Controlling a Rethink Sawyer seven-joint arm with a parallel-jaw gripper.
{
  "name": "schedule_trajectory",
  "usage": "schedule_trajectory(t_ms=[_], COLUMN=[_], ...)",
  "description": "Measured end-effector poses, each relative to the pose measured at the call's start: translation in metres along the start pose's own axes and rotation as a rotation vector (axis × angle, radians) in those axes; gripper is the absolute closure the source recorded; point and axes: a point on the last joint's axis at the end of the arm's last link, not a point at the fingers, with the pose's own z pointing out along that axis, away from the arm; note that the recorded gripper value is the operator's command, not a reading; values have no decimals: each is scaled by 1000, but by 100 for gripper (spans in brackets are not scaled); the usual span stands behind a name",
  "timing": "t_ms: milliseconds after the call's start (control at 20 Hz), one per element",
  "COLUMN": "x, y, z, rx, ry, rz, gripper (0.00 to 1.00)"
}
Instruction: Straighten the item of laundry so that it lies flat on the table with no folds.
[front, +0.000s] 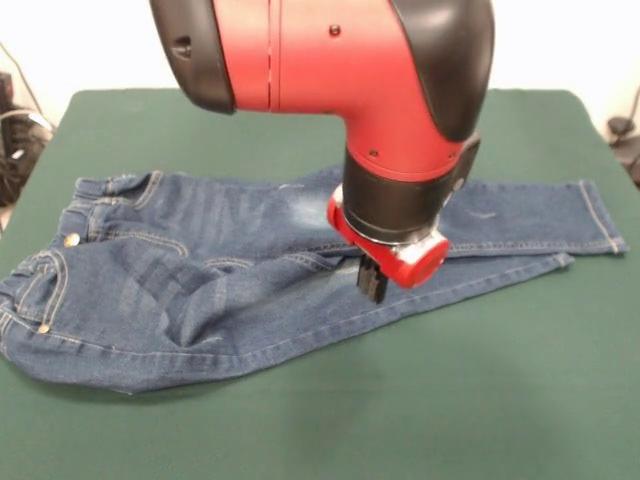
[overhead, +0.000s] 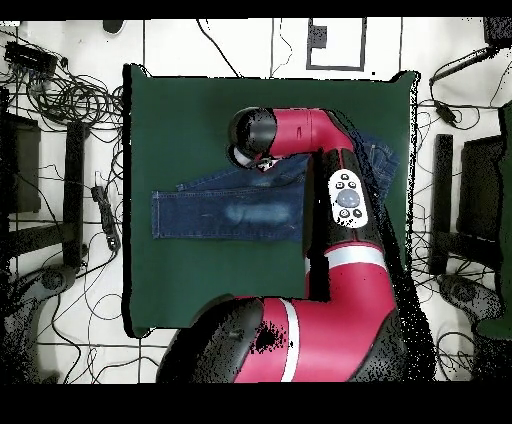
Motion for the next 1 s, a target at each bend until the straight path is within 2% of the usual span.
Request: schedule_trajectory(t_ms=[550, 750, 1000], x=[13, 21, 21], y=[-12, -14, -11], z=[20, 39, 40], rx=[-4, -11, -15], ry=[42, 49, 39], rz=[9, 5, 5], gripper=[100, 100, 100])
